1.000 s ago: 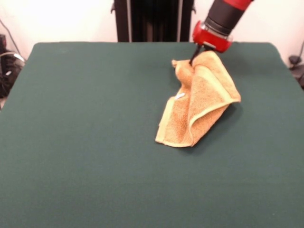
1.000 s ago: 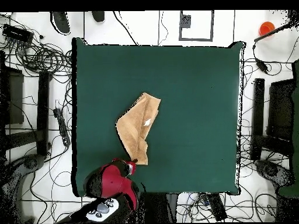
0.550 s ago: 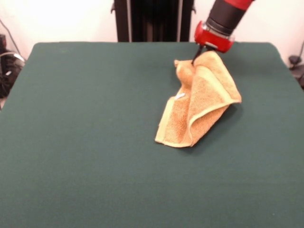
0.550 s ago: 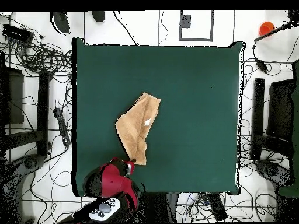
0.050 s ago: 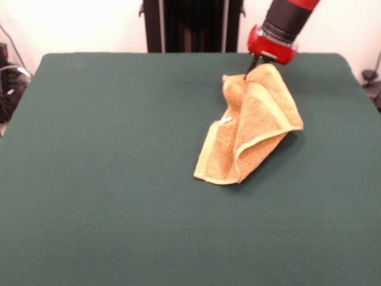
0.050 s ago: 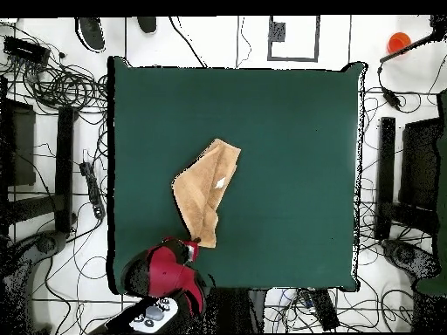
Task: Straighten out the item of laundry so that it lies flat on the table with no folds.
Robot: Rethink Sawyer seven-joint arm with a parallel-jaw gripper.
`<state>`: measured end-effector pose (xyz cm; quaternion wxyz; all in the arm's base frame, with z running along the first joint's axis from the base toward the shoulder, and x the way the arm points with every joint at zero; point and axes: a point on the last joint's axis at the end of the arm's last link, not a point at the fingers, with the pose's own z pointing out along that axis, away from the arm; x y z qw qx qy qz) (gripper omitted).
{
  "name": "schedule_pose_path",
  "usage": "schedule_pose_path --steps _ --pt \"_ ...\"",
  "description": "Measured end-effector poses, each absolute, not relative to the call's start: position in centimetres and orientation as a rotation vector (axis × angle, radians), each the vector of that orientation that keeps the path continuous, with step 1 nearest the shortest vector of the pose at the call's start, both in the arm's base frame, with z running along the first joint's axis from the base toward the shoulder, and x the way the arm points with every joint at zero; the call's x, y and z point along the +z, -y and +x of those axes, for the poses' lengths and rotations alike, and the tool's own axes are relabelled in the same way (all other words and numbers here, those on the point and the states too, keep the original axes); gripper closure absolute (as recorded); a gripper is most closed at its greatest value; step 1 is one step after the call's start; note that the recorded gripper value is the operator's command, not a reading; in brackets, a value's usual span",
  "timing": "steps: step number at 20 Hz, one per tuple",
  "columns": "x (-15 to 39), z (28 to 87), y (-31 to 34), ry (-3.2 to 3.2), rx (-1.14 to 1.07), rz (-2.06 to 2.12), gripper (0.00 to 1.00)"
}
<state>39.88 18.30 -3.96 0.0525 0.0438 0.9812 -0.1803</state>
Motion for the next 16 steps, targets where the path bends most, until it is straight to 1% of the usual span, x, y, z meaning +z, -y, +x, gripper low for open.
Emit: schedule_pose_path --steps 16 --pt "-3.25 40.27 -18.73 -2.972 -0.532 0.133 1.00"
